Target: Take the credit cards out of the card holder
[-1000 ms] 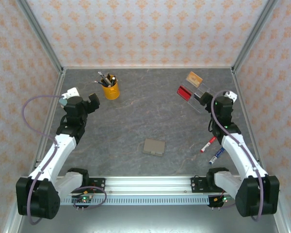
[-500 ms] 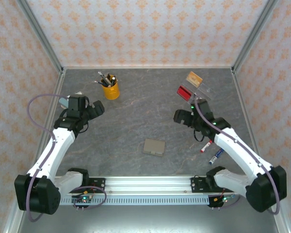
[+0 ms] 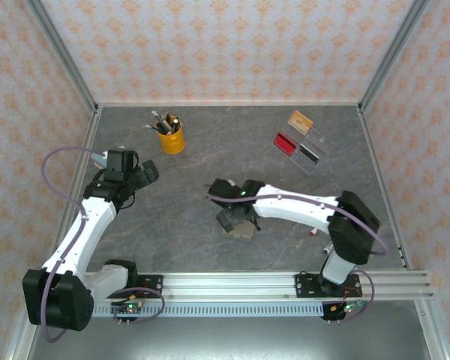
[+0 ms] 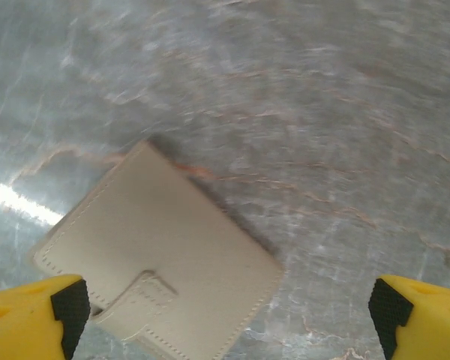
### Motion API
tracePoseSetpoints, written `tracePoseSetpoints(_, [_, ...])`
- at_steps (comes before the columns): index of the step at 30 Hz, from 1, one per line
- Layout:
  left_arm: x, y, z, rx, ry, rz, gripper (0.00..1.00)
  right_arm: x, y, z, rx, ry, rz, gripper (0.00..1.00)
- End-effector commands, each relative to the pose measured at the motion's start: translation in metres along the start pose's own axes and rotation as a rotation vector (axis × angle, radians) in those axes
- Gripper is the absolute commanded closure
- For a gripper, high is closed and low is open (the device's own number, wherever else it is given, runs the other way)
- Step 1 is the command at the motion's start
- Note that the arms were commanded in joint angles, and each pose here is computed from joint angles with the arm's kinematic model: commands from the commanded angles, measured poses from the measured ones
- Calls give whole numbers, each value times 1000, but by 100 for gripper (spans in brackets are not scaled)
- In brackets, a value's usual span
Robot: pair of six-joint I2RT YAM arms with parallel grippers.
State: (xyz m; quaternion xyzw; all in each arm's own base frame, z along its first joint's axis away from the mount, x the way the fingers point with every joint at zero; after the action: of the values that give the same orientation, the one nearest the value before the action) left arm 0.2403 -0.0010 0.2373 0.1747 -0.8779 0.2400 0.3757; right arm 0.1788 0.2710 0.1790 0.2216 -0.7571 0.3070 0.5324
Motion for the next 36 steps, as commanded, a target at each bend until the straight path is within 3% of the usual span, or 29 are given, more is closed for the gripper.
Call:
tracePoseSetpoints(1, [9,3,-4,9,-33,-29,0,0,12,3,175,79,46,6])
tracePoseSetpoints(10, [7,2,-4,9,-24,-35,0,-29,40,0,340,197,76,21])
tracePoseSetpoints(21, [7,2,-4,8,-22,-37,0,-43,43,2,389,248,97,21])
tracePoseSetpoints(30, [7,2,-4,10,-17,-29,0,-17,37,-1,361,192,65,21])
tracePoseSetpoints(36, [7,2,-3,13,-18,-32,0,-21,35,13,425,244,44,20])
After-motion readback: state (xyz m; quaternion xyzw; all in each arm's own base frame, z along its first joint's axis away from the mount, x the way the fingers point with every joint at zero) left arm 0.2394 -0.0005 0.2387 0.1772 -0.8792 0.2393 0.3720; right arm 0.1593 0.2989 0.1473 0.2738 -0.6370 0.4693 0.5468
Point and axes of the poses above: each hand's point on the last joint's axis, 136 mm out from that joint toward the fingers, its own x axis back along the fingers, its own y axis along the line the jaws close on, z = x × y, the point moved 10 cm from there along x, back along the fingers, and after that the axes turned 6 degrees about x, right-handed, at the moved point
